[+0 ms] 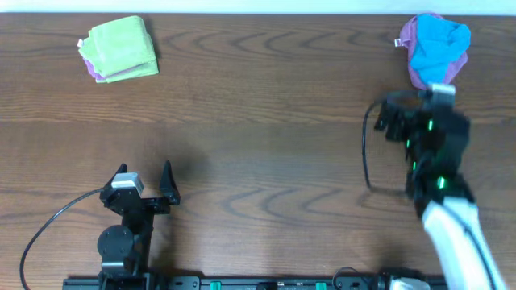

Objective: Fold the cloth
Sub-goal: 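Reach the right gripper to the blue cloth on the pink cloth and grasp it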

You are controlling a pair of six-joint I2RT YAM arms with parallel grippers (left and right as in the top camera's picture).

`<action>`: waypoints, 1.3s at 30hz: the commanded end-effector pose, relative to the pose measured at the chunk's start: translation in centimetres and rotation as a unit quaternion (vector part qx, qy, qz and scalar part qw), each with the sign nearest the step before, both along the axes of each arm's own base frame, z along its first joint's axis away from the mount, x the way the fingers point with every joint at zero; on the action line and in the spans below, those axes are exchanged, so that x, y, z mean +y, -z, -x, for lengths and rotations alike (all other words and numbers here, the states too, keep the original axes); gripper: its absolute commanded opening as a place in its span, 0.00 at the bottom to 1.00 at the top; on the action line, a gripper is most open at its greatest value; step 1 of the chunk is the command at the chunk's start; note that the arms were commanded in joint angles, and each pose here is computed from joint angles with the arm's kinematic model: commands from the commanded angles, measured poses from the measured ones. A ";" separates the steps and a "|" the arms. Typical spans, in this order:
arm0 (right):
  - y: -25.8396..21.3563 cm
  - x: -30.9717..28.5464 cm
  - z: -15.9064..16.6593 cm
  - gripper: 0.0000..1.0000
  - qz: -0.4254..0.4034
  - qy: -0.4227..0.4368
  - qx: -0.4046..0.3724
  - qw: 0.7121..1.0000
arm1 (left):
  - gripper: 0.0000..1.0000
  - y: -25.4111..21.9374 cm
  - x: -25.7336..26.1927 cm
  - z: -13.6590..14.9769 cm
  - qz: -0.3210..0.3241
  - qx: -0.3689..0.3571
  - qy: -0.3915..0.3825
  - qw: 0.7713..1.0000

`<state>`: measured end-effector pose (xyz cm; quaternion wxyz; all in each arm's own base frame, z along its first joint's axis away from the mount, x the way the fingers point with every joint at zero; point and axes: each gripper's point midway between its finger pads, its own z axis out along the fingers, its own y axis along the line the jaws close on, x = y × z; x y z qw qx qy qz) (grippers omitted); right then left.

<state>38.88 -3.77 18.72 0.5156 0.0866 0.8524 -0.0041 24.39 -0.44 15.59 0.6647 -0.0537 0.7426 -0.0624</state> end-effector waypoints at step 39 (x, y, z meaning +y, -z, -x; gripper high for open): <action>12.3 -15.2 -19.8 0.92 0.193 0.068 0.273 0.940 | 0.95 2.0 0.1 0.0 -0.009 0.024 -0.004 1.000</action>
